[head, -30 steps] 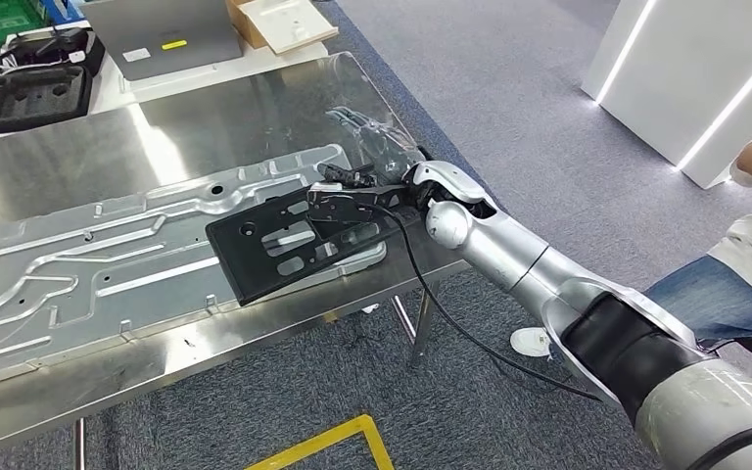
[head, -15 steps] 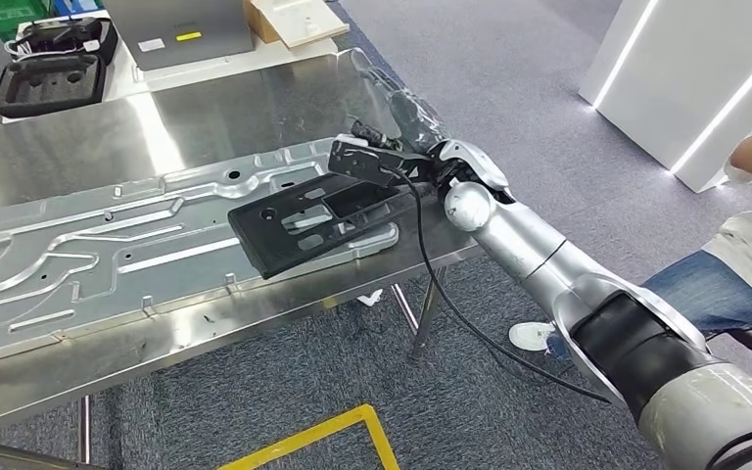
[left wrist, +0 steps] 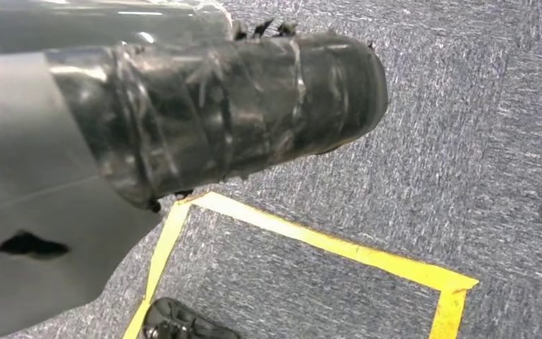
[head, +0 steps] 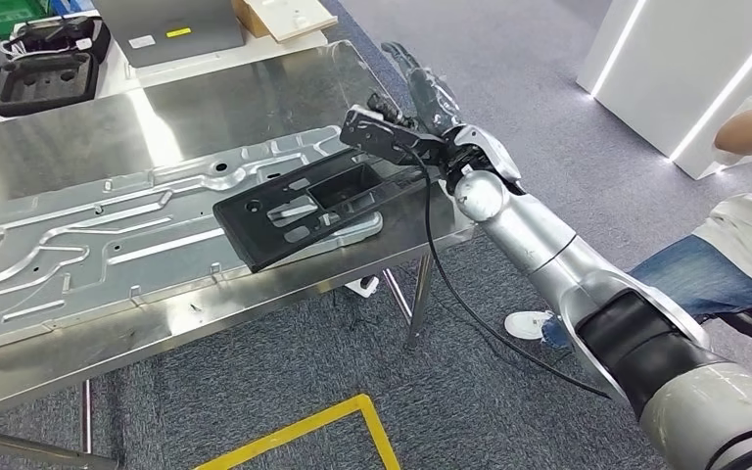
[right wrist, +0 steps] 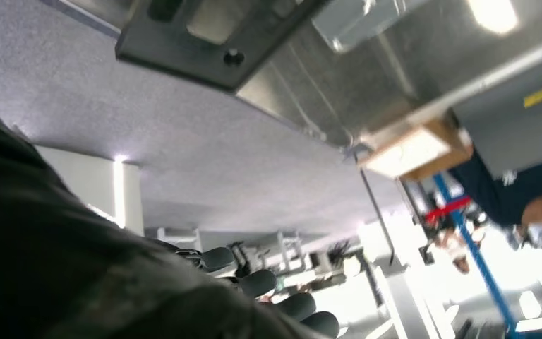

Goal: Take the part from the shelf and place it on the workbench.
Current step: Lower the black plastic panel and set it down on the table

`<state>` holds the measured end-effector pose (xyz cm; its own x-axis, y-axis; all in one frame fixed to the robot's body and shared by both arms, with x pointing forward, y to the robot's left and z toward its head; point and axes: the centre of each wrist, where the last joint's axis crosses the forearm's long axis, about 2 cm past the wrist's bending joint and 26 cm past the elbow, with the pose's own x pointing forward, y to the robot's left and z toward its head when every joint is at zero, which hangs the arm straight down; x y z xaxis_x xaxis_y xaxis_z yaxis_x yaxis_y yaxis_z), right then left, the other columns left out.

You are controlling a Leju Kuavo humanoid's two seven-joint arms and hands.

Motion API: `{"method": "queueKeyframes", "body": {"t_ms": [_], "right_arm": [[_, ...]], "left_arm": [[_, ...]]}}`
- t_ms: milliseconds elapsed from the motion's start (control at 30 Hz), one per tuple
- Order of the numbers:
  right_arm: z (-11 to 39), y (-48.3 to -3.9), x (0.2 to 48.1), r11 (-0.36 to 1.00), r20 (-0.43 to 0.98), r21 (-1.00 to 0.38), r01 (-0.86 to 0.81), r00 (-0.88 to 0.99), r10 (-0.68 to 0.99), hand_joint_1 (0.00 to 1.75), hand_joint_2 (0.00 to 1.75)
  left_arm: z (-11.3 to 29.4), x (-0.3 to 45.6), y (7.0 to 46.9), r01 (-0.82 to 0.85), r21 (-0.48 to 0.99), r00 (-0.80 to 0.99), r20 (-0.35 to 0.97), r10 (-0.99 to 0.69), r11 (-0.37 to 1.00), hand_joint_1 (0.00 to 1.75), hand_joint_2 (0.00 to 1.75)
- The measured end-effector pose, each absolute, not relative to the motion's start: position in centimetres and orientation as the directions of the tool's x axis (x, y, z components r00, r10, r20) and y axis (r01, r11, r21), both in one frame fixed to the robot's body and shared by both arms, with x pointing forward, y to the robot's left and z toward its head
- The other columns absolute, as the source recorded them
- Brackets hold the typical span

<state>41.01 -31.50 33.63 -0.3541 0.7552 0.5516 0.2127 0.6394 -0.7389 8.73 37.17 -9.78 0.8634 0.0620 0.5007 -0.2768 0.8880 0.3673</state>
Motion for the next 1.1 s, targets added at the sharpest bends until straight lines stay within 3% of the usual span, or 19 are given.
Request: {"method": "queueKeyframes", "body": {"t_ms": [567,1100], "right_arm": [[35.3,-34.9,39.7,0.774,0.669,-0.514,0.371,-0.391,0.632,0.00,0.00],[35.7,-35.5,39.1,0.794,0.683,-0.465,0.391,-0.412,0.603,0.00,0.00]], "left_arm": [[-9.8,8.7,36.9,-0.279,0.364,0.859,0.508,0.062,0.889,0.00,0.00],[-9.8,9.0,37.0,-0.283,0.366,0.857,0.512,0.062,0.887,0.00,0.00]]}}
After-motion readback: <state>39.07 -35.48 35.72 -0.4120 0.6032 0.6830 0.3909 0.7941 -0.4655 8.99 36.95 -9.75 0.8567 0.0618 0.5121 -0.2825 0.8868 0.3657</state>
